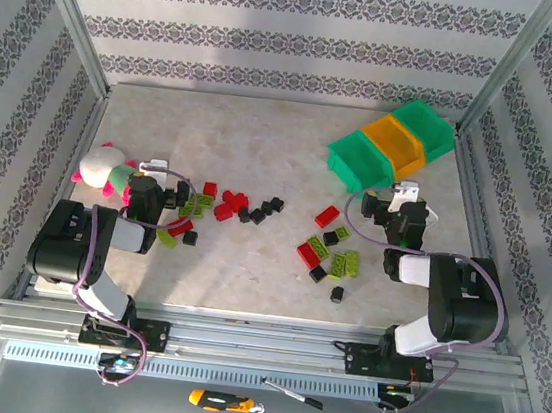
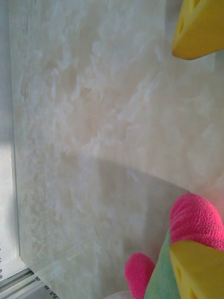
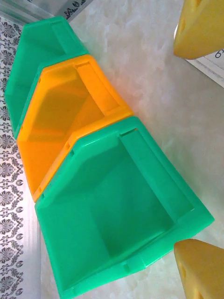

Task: Sort the legos into containers by color
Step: Move the container to the top-center of the table, then pick up the lego from the bottom-right of the table, then place the lego in the container.

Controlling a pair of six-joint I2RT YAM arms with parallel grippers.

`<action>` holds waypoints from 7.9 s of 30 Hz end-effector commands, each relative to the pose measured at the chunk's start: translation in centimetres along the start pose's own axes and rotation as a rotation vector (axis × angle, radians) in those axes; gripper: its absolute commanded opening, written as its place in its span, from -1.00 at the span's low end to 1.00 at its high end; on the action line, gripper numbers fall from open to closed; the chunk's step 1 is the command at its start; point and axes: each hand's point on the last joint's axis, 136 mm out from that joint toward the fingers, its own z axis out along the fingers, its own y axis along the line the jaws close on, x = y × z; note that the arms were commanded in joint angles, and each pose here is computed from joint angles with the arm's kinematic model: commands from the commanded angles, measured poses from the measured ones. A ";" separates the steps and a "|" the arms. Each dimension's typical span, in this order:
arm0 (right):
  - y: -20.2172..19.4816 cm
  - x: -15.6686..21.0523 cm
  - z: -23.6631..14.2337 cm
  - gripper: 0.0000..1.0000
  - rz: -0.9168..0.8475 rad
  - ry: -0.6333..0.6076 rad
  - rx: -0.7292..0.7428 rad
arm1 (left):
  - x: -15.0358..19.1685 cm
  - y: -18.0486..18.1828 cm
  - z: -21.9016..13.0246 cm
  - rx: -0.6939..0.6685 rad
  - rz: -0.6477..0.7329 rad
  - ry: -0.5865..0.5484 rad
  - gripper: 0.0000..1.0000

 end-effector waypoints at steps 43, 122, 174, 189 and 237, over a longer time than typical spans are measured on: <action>2.8 -4.5 -3.1 0.97 0.124 0.150 -0.105 | -9.8 -13.8 -7.6 0.354 0.290 -0.174 0.99; 18.6 -6.4 -3.6 0.96 0.094 0.483 -0.127 | -2.2 -26.1 -16.7 0.888 0.255 -0.038 0.99; 7.0 12.4 -12.4 -0.41 0.226 1.093 0.111 | -0.1 -29.7 -18.1 1.089 0.258 0.022 0.99; 7.5 3.4 -8.7 -0.46 0.221 0.793 0.054 | 0.0 -30.1 -17.6 1.087 0.247 0.014 0.99; 9.8 -8.7 9.8 0.61 0.146 0.529 -0.051 | -0.9 -28.7 -16.9 0.992 0.207 -0.011 0.99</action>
